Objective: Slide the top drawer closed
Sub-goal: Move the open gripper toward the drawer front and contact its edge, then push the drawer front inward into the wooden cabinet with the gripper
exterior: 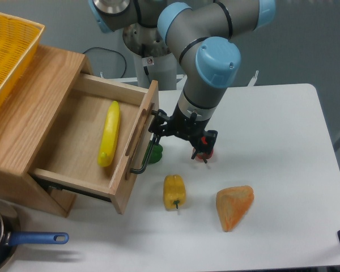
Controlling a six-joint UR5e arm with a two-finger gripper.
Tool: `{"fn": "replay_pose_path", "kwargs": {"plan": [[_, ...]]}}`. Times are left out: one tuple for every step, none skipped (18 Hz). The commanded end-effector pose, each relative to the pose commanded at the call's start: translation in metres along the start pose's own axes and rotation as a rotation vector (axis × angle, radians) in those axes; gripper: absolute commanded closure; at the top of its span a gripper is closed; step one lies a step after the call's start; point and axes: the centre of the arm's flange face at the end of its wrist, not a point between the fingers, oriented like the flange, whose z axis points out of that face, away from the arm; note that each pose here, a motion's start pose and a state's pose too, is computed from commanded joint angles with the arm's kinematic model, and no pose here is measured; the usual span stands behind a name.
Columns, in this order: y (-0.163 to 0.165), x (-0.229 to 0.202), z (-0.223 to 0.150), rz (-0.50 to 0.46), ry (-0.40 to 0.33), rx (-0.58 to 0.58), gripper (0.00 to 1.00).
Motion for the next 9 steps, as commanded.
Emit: {"fn": "replay_pose_path", "kwargs": {"plan": [[-0.001,0.002,0.000,0.000,-0.001,-0.002,0.00],[-0.001,0.002,0.001,-0.003,0.001,-0.001,0.00],[-0.001,0.003,0.000,-0.003,0.000,0.000,0.00],[-0.001,0.004,-0.001,-0.001,-0.001,0.001,0.00],[-0.003,0.007,0.000,0.002,0.001,-0.001,0.00],[-0.004,0.009,0.001,0.004,0.002,-0.002,0.00],[-0.004,0.010,0.001,0.006,0.002,-0.002,0.00],[-0.005,0.014,0.001,0.012,0.002,-0.003,0.00],[-0.005,0.015,0.001,0.011,0.005,-0.006,0.00]]}}
